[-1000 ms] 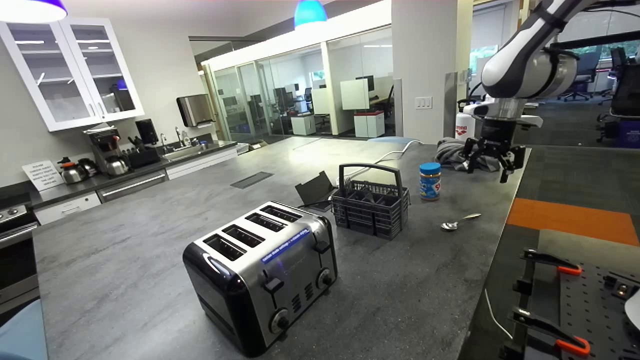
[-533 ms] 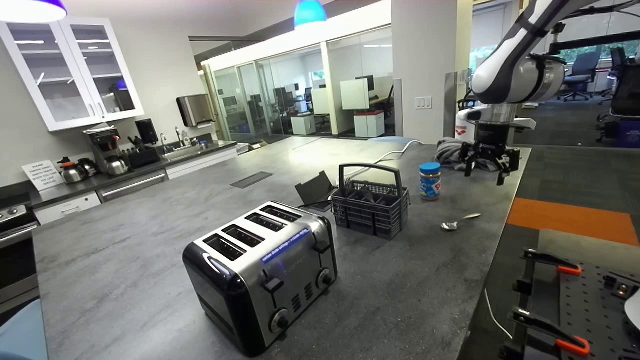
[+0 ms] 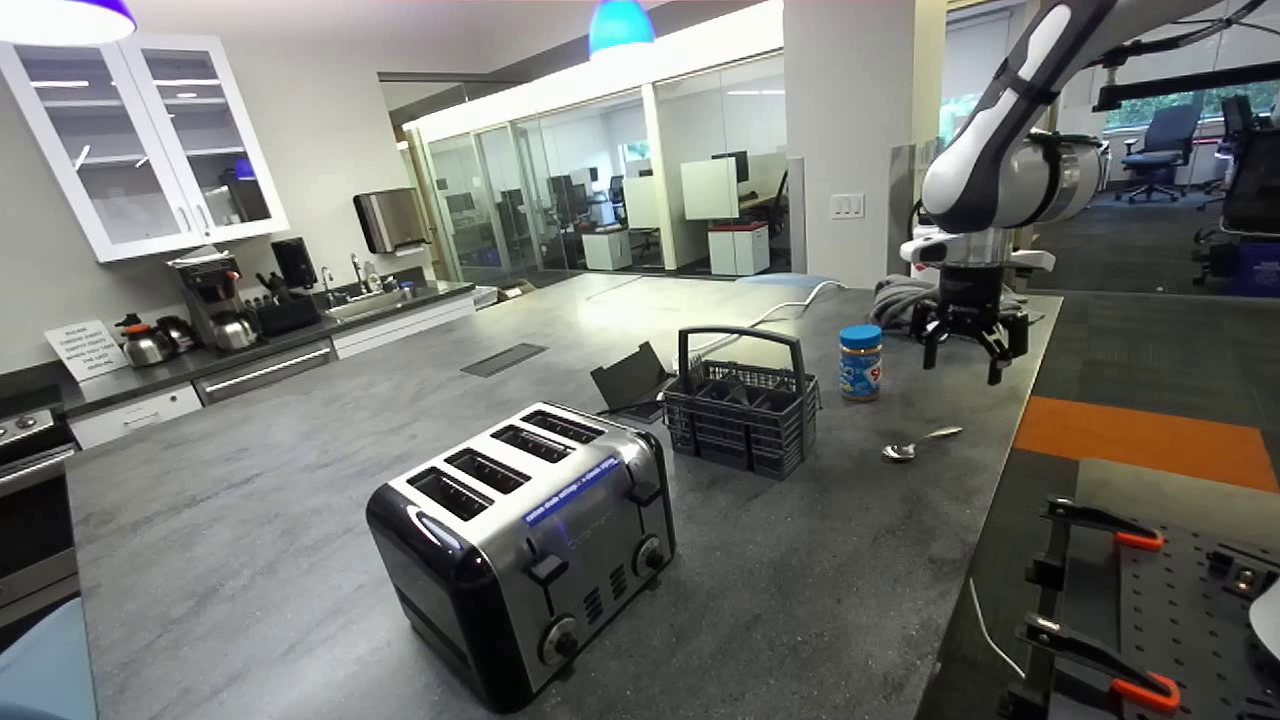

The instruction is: Put the spoon in the black basket

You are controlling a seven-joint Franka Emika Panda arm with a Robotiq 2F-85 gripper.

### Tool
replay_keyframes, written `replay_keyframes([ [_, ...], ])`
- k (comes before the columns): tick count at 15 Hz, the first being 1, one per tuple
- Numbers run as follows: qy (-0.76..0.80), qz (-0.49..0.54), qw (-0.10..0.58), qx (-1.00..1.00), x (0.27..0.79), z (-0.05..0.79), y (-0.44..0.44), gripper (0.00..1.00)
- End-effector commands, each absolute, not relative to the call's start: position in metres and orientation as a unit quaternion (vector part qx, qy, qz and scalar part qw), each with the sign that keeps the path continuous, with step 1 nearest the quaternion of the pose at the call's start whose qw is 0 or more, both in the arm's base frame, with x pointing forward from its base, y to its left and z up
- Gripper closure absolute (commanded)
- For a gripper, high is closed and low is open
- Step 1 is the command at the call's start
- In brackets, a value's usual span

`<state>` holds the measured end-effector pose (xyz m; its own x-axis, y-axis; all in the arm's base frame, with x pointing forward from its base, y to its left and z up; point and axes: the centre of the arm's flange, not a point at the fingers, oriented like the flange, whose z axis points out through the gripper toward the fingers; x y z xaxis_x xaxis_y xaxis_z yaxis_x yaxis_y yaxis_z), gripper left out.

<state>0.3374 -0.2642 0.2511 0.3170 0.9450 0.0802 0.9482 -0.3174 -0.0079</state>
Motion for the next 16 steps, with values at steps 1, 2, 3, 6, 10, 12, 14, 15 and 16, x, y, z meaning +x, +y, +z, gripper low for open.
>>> replay_keyframes([
  [1,-0.583,-0.013,0.002,-0.812,0.353,0.224,-0.279,0.00],
  [2,-0.584,-0.009,-0.005,-0.812,0.355,0.217,-0.280,0.00],
  [3,-0.587,-0.007,-0.008,-0.809,0.356,0.211,-0.279,0.00],
  [6,-0.595,-0.006,-0.012,-0.804,0.357,0.194,-0.277,0.00],
  [10,-0.587,-0.019,-0.022,-0.809,0.360,0.180,-0.274,0.00],
  [12,-0.579,-0.031,-0.025,-0.814,0.363,0.174,-0.272,0.00],
  [14,-0.575,-0.036,-0.026,-0.817,0.367,0.168,-0.269,0.00],
  [15,-0.574,-0.037,-0.026,-0.818,0.368,0.165,-0.268,0.00],
  [16,-0.572,-0.037,-0.025,-0.819,0.369,0.162,-0.268,0.00],
])
